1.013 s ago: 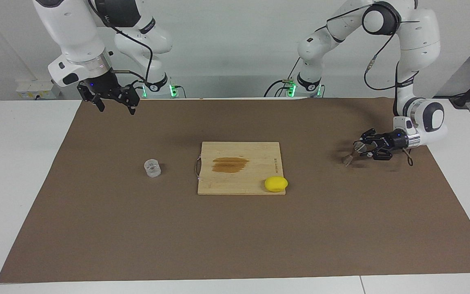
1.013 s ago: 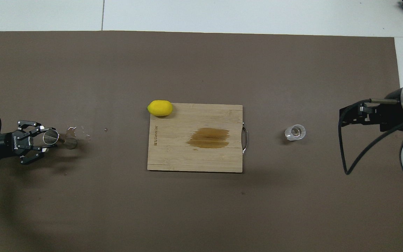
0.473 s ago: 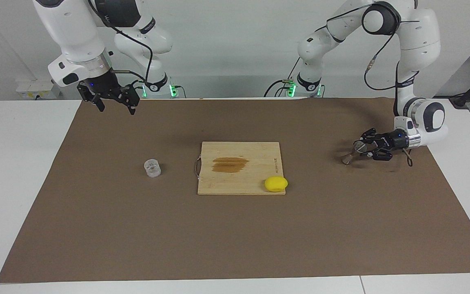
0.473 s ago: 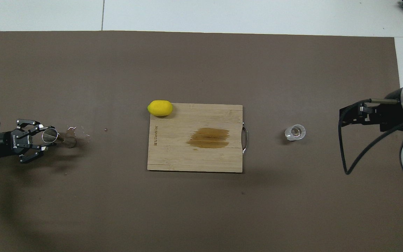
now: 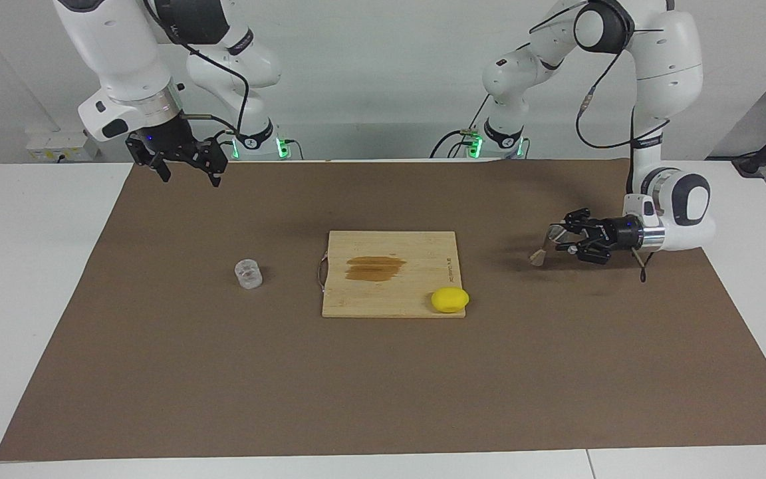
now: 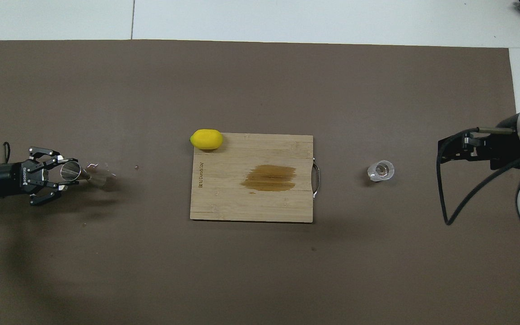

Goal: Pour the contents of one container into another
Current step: 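Lift and carry the metal cup onto the wooden cutting board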

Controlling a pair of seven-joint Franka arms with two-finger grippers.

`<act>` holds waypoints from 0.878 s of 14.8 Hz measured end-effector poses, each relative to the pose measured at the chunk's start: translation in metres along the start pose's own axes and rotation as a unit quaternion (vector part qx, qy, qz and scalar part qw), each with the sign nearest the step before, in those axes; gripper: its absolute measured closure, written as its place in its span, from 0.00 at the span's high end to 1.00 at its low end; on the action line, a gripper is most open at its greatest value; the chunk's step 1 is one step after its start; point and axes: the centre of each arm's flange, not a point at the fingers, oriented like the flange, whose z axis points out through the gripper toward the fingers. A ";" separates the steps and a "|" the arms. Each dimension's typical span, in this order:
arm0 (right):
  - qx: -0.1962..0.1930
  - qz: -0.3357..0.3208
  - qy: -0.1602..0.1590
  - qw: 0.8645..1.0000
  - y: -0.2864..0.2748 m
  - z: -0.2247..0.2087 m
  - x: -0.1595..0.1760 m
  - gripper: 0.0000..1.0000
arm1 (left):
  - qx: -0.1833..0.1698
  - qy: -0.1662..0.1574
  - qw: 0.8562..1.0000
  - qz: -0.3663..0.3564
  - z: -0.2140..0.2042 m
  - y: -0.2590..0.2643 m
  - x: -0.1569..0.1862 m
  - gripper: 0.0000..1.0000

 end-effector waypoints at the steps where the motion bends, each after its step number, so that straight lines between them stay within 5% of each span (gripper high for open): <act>1: 0.000 0.000 0.000 1.000 0.000 0.000 0.000 1.00 | -0.010 0.004 1.000 -0.003 0.019 -0.003 -0.002 0.50; 13: -0.001 0.006 -0.006 1.000 0.008 0.001 0.000 1.00 | -0.050 0.035 0.994 -0.088 0.166 0.009 -0.033 0.50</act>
